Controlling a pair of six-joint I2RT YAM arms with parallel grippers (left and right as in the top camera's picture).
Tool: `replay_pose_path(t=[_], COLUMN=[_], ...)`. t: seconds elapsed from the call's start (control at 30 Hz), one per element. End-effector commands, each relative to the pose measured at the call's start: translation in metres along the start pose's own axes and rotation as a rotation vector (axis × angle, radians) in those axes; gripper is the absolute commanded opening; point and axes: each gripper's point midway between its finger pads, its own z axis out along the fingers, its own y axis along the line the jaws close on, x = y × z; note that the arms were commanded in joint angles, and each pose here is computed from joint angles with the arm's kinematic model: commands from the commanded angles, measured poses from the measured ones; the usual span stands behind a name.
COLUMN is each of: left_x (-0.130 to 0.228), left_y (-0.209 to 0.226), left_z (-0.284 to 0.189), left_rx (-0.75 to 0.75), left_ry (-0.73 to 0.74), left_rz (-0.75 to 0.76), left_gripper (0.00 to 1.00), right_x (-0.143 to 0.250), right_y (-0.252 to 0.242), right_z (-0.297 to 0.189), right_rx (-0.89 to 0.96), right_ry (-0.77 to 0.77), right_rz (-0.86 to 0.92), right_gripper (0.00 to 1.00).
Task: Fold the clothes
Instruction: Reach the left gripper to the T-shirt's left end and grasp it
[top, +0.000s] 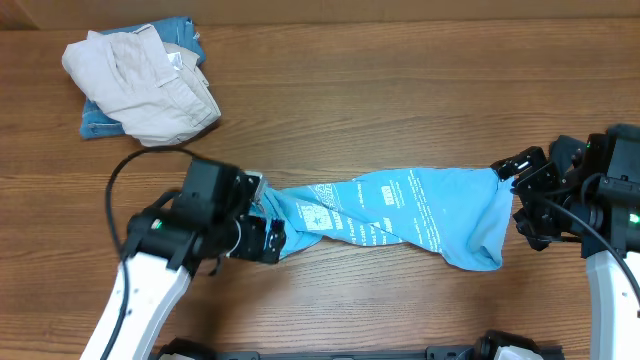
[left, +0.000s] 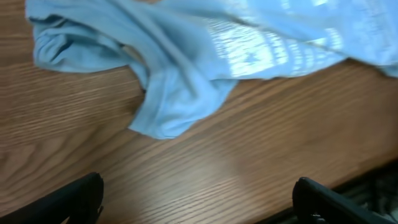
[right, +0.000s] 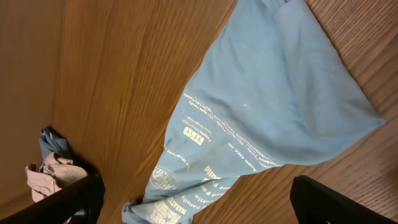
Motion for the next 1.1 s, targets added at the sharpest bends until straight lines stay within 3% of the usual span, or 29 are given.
replay_pose_path(t=[0.0,0.1,0.17,0.23,0.37,0.53,0.73,0.93,1.07], left_x=[-0.002,0.011,0.021,0.027,0.018,0.015,0.001,0.008,0.019], left_y=[0.01,0.0,0.007,0.012,0.016,0.037,0.059,0.035,0.024], left_z=[0.033,0.07,0.093,0.107,0.126,0.128,0.13,0.138,0.14], left_rx=[-0.045,0.043,0.026,0.017,0.017,-0.105,-0.237,-0.083,-0.011], left_ry=[0.128,0.3,0.397,0.45,0.427,0.409,0.34,0.361,0.393], left_rz=[-0.021,-0.066,-0.093,-0.107,-0.081,-0.059,-0.068,-0.07,-0.089], left_gripper=[1.0,1.0,1.0,0.93,0.81,0.81,0.72,0.7,0.57], right_x=[-0.005,-0.006,-0.006,-0.008,-0.012,-0.014,-0.016,-0.017,-0.017], right_y=[0.002,0.002,0.002,0.001,0.004,0.005,0.006,0.003,0.003], right_z=[-0.005,-0.005,-0.005,-0.005,-0.005,-0.004,-0.001,0.007,0.008], right_rx=[-0.002,-0.004,-0.004,0.006,-0.005,-0.008,-0.006,0.017,0.02], right_ry=[-0.034,-0.036,-0.037,-0.048,-0.067,-0.07,-0.068,-0.046,-0.044], right_rz=[-0.006,-0.006,-0.007,-0.007,-0.013,-0.014,-0.014,-0.003,-0.002], right_gripper=[1.0,1.0,1.0,1.0,1.0,1.0,1.0,1.0,1.0])
